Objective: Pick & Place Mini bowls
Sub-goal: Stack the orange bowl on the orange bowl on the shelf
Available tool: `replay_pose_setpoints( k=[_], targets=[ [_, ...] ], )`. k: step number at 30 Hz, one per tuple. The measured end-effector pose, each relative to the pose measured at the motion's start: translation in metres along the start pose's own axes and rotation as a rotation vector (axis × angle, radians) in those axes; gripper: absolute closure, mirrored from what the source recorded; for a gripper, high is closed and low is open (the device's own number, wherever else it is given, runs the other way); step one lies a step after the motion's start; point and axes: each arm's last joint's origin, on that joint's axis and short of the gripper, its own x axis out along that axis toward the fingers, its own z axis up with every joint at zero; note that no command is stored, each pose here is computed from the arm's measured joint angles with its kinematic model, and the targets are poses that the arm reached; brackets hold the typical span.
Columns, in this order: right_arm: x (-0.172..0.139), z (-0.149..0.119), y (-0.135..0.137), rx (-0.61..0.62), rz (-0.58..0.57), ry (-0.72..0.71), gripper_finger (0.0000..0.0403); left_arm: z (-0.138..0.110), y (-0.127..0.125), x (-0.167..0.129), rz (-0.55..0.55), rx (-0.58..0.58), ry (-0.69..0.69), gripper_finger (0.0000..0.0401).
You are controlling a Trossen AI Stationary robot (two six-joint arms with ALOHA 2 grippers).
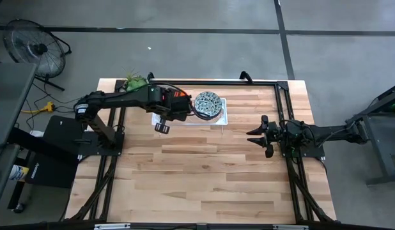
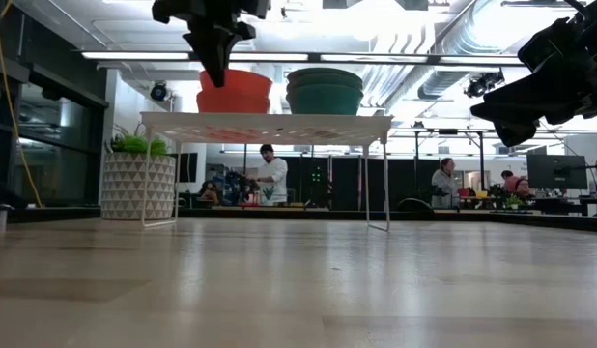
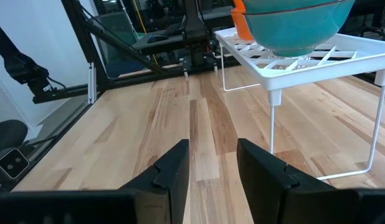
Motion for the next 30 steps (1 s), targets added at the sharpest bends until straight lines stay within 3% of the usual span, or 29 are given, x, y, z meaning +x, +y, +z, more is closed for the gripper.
replay_pose_setpoints(
  k=[30],
  targets=[
    [0.000, 0.000, 0.000, 0.000, 0.000, 0.000, 0.0281, 0.006, -0.004, 0.016, -0.030, -0.034, -0.034, 0.0399]
  ],
)
